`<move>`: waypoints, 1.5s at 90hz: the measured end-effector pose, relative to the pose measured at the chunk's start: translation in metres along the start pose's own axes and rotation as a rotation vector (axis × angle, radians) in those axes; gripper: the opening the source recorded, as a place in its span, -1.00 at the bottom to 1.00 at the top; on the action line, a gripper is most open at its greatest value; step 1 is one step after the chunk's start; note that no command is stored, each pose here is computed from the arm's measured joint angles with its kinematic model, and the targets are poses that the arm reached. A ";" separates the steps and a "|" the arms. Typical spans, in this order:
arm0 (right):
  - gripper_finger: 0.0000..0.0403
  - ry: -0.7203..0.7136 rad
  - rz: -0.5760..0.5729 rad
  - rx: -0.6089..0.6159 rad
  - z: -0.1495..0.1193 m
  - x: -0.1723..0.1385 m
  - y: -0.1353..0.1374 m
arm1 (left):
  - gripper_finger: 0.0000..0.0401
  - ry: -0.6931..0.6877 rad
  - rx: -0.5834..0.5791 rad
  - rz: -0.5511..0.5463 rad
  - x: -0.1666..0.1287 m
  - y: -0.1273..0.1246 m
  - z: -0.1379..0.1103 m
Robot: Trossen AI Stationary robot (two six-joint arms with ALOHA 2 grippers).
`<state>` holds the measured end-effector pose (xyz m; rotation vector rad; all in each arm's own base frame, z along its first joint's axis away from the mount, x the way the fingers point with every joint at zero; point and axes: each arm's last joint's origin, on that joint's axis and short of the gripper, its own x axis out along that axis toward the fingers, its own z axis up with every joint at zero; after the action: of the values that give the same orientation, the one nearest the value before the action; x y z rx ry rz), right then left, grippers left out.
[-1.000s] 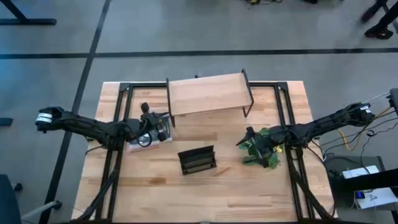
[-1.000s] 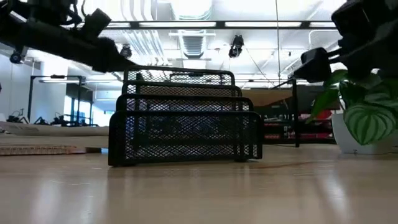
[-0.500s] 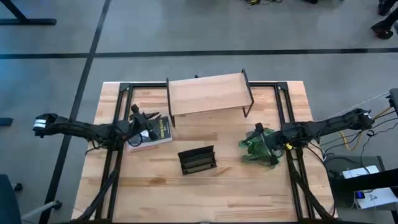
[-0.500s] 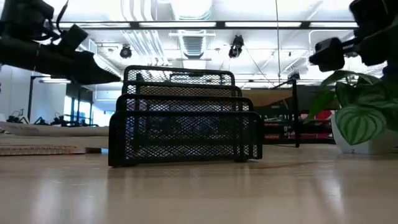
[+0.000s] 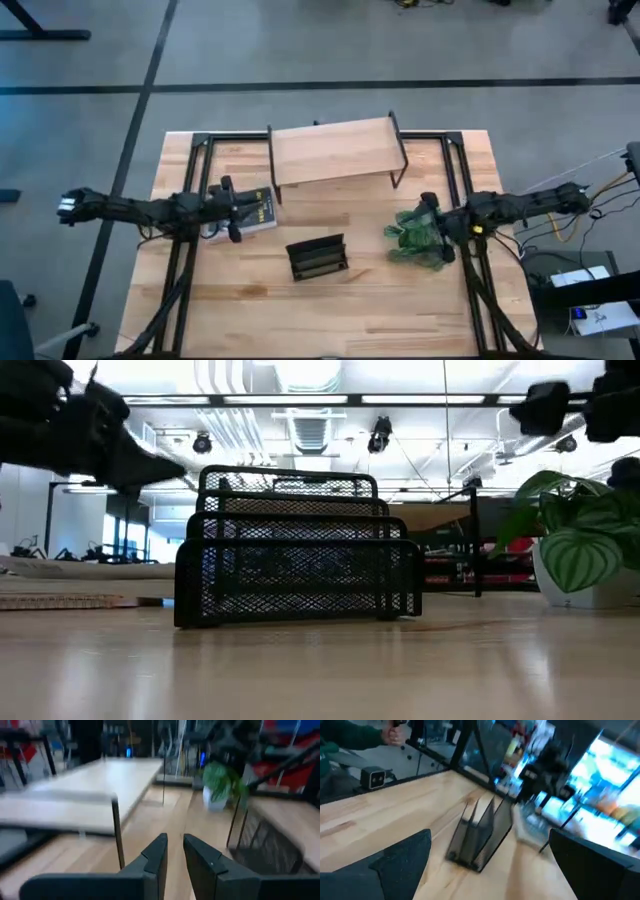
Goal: Stock shelves
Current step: Return to Home Position
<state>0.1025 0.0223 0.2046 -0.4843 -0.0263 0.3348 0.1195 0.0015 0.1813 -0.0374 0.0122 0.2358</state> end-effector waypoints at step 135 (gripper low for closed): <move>0.92 -0.063 -0.161 0.272 0.004 -0.022 -0.003 | -0.75 -0.009 -0.026 -0.115 -0.011 0.000 -0.013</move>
<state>0.0823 0.0141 0.2107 -0.1997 -0.0798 0.1917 0.1087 -0.0011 0.1681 -0.0623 -0.0024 0.1207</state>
